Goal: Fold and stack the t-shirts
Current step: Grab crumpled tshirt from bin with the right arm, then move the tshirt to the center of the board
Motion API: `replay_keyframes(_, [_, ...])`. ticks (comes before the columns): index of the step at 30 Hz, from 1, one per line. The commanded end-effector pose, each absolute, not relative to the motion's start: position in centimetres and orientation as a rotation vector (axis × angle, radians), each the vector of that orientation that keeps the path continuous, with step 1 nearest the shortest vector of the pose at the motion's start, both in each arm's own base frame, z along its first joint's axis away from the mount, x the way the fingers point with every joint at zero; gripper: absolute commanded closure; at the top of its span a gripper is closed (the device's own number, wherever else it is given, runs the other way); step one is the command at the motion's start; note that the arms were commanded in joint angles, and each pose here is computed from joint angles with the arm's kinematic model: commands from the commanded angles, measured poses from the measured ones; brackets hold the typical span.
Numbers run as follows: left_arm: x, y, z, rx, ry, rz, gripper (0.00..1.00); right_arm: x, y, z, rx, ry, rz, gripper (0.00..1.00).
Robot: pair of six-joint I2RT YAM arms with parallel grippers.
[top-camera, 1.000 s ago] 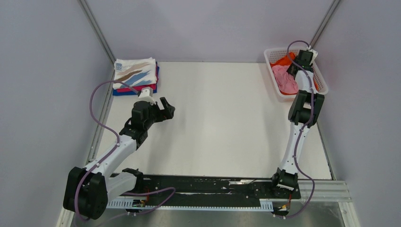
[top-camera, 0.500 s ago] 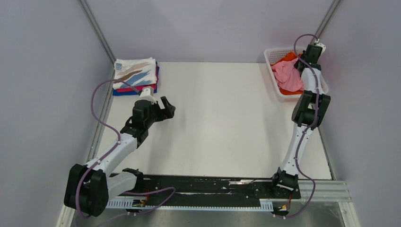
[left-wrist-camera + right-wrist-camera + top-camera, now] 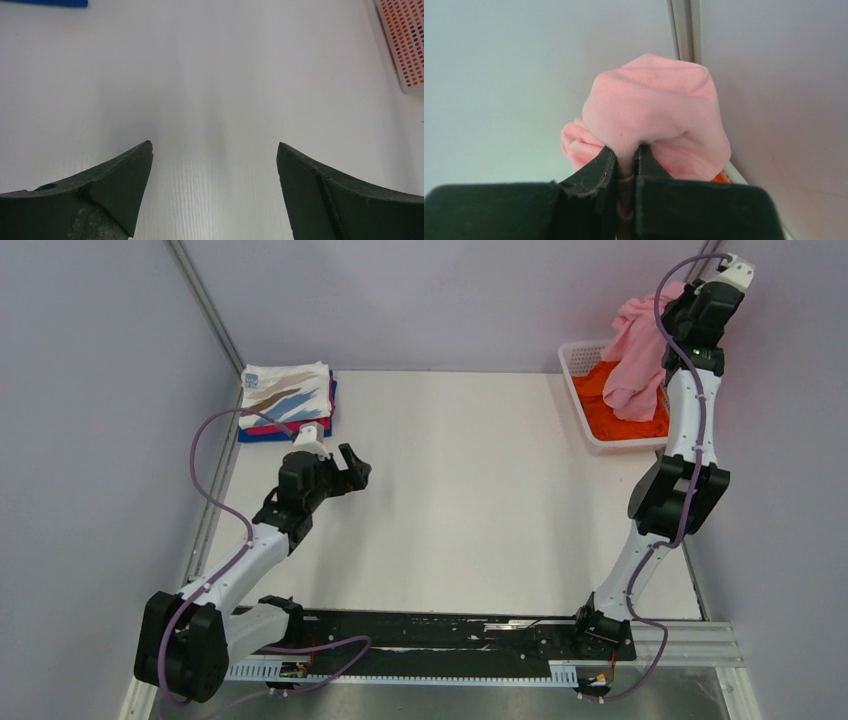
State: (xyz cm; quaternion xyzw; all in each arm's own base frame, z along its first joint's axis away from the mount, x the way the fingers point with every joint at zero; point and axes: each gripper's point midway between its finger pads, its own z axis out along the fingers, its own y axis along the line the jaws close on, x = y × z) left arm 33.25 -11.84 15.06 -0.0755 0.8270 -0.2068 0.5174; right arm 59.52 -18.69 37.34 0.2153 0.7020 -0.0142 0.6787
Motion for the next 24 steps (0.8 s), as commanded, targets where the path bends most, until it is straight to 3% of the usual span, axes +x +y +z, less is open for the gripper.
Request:
replay_keyframes(1, [33.5, -12.2, 18.1, -0.178, 1.900, -0.539, 0.00, 56.5, -15.7, 47.0, 0.355, 1.386, 0.063, 1.00])
replay_keyframes(13, [32.5, -10.7, 19.3, -0.250, 1.863, -0.499, 0.00, 49.4, 1.4, 55.6, 0.025, 1.333, 0.520, 1.00])
replay_keyframes(24, [30.8, -9.4, 20.7, -0.302, 1.832, -0.481, 0.00, 43.4, 20.5, 49.2, -0.220, 1.477, 0.686, 1.00])
